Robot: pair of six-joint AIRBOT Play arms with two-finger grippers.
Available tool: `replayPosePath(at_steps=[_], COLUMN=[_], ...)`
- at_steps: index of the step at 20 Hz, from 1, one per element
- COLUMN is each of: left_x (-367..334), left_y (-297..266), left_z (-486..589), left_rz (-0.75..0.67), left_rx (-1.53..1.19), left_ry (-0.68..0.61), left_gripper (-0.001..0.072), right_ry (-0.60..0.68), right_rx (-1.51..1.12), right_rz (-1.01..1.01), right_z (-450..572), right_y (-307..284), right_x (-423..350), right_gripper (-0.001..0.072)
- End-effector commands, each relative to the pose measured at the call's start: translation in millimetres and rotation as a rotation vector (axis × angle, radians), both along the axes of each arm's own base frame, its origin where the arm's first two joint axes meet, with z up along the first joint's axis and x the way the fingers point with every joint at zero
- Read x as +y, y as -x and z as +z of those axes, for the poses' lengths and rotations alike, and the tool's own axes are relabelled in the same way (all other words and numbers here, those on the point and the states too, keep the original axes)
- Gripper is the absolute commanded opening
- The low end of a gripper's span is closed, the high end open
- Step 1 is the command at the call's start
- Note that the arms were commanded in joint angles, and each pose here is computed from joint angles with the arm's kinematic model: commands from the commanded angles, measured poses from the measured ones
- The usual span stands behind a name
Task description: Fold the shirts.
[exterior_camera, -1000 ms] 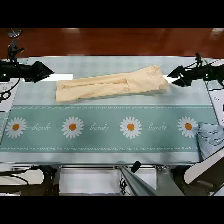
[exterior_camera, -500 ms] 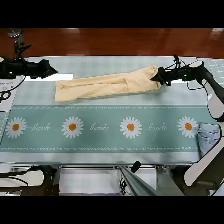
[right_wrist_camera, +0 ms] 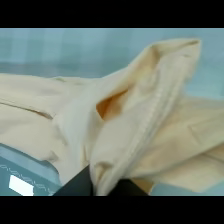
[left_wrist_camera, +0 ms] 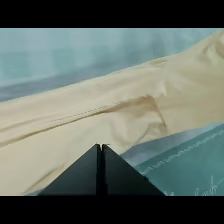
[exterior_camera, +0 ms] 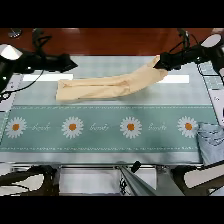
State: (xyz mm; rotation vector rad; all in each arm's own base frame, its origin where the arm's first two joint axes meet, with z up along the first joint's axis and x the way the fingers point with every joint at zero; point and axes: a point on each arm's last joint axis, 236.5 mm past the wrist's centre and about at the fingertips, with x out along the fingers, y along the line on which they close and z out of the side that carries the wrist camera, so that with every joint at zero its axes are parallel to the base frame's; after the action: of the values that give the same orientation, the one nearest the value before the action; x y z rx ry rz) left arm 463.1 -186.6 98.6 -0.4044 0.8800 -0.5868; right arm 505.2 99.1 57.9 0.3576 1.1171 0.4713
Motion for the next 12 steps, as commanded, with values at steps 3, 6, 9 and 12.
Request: replayPosePath(at_steps=[3, 6, 9, 12], left_x=[-123, -173, -201, -216], left_y=[32, 62, 81, 88], left_z=[-20, -51, -74, -90], left_rz=[-0.118, -0.2, -0.23, -0.225], left_rx=[0.009, 0.073, 0.123, 0.147], left_ry=[0.039, 0.029, 0.023, 0.025], left_gripper=[0.0018, 0.0019, 0.0019, 0.0019], right_ry=[0.106, 0.101, 0.1, 0.121], right_rx=[-0.057, -0.082, -0.077, -0.066], right_rz=[-0.02, -0.017, -0.008, -0.012], right_z=[65, 90, 105, 116], right_y=[37, 52, 69, 85], right_x=[8, 16, 17, 12], right_gripper=[0.0029, 0.0029, 0.0029, 0.0029])
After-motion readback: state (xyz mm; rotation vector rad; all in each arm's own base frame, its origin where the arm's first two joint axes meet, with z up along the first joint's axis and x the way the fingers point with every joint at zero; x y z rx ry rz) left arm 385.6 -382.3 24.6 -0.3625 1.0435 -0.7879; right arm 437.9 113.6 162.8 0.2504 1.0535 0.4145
